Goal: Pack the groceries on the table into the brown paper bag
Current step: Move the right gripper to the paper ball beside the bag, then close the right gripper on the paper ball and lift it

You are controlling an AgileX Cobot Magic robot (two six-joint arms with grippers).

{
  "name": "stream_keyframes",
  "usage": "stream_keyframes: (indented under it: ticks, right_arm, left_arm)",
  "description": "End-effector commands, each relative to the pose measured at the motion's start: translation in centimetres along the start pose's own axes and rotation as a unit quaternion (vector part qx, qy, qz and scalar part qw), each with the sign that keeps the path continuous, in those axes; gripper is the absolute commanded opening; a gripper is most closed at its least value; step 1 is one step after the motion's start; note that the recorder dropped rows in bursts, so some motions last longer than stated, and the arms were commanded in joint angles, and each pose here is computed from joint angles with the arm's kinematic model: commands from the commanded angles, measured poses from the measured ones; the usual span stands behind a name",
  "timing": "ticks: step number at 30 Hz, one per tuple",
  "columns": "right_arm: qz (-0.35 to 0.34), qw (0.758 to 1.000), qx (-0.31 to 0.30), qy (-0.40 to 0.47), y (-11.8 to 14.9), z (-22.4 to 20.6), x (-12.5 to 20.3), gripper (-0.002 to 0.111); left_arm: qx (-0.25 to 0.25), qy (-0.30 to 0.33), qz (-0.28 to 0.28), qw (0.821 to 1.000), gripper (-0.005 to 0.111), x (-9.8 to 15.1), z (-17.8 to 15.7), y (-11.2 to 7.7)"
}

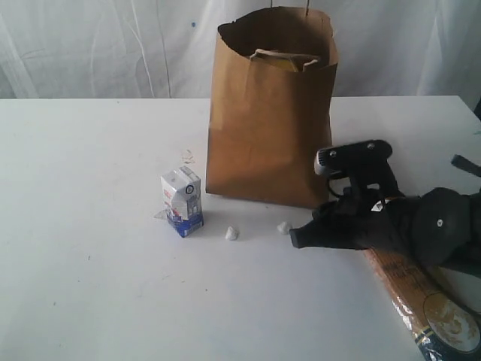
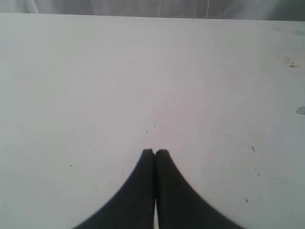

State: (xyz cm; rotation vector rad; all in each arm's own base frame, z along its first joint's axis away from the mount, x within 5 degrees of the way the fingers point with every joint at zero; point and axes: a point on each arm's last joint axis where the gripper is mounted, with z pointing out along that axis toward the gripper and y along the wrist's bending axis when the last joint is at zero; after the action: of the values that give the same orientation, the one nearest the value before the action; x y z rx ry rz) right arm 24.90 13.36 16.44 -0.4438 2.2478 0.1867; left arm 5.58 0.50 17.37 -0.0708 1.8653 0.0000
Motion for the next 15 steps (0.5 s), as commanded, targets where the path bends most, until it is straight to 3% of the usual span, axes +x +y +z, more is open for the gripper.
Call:
stream_keyframes:
  ticks: [1,4,7,9,15]
  right_arm:
    - [-0.082,0.993,-0.022,-0.080,2.3,-0.9,-1.1,0.034]
    - [-0.093,0.989,-0.030,-0.112,3.3,0.0,-1.0,0.034]
    - [-0.026,0.994,-0.034,-0.104,3.5,1.0,-0.3,0.035]
    - [0.011,0.995,-0.037,-0.088,3.5,1.6,0.3,0.039]
    - [0.014,0.997,-0.032,-0.070,3.5,2.5,1.2,0.055]
  left_arm:
    - [0.003,-0.003,0.003,1.000,0.000,0.0,0.0,0.0]
    - [0.003,-0.003,0.003,1.000,0.000,0.0,0.0,0.0]
    - [0.003,-0.003,0.003,1.000,0.000,0.0,0.0,0.0]
    - [0.003,-0.003,0.003,1.000,0.000,0.0,0.0,0.0]
    - [0.003,-0.003,0.003,1.000,0.000,0.0,0.0,0.0]
